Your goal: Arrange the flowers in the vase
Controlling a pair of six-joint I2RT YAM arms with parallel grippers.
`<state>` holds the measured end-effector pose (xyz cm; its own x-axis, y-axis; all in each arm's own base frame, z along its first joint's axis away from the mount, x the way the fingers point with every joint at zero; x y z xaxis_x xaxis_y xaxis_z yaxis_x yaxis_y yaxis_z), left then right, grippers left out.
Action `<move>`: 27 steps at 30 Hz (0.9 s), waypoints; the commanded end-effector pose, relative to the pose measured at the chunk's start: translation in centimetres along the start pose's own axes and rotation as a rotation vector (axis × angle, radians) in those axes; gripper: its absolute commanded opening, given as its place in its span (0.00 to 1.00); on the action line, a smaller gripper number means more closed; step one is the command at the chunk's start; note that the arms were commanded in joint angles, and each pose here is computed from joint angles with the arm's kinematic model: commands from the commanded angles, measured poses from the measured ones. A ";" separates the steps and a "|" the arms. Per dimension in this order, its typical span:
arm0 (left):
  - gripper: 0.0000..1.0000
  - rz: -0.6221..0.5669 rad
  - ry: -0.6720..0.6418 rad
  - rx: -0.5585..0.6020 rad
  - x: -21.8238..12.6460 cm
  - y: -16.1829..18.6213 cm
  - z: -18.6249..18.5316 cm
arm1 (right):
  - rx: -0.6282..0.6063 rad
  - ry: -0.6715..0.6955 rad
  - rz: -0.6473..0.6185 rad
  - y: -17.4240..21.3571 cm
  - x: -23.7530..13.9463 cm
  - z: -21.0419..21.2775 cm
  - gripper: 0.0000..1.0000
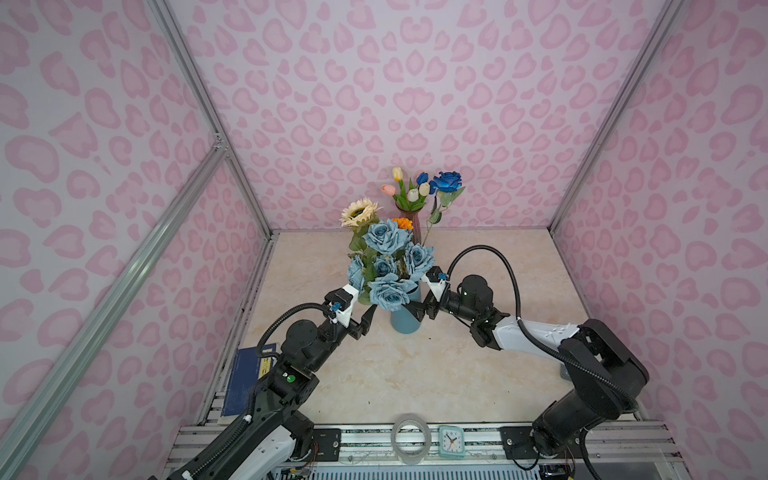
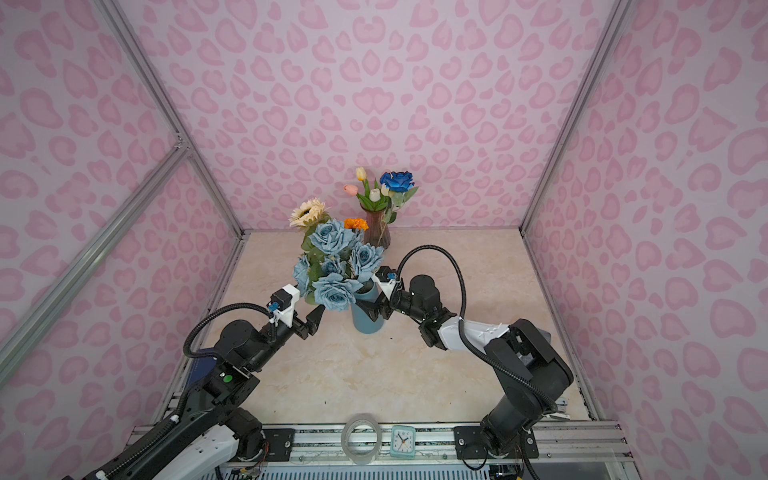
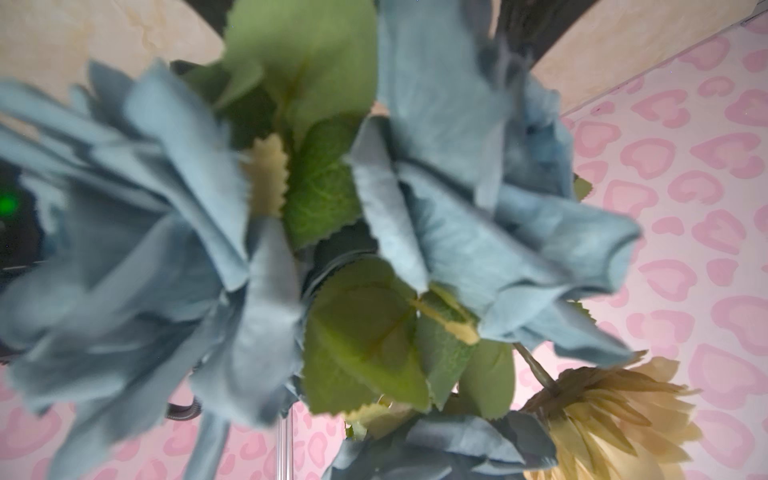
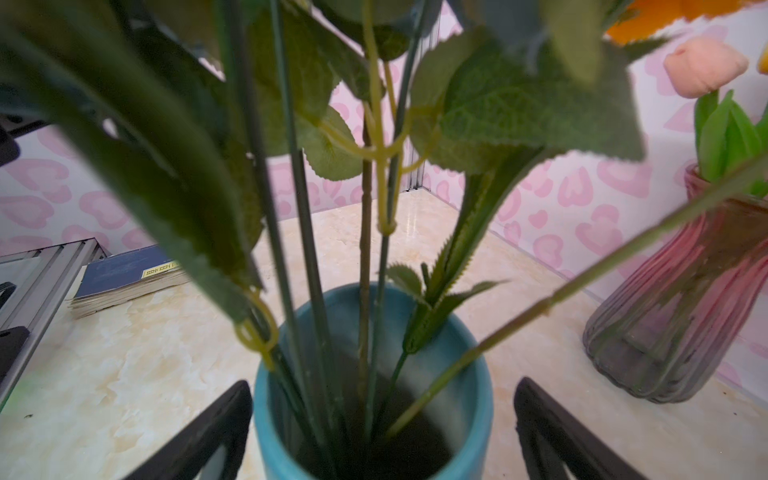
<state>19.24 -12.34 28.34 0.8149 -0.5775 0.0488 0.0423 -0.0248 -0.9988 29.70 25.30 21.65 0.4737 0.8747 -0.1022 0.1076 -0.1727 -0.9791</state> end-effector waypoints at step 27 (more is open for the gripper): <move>0.74 -0.026 -0.005 0.011 0.8 -0.7 0.1 | -0.068 -0.023 -0.007 -0.1 1.1 -0.6 0.59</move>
<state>19.88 -12.75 27.78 0.8143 -0.5803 0.0142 0.0144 -0.0044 -0.9999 30.51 26.26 21.45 0.4318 0.8956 -0.1070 0.1376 -0.1826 -0.9735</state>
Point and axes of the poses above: each gripper's point midway between its finger pads, its own x axis out along the fingers, its own z axis along the line the jaws close on, y = z × x, the point moved 9 cm from there along -x, back along the fingers, and after that the axes turned 9 degrees about -x, right-handed, at the moved point
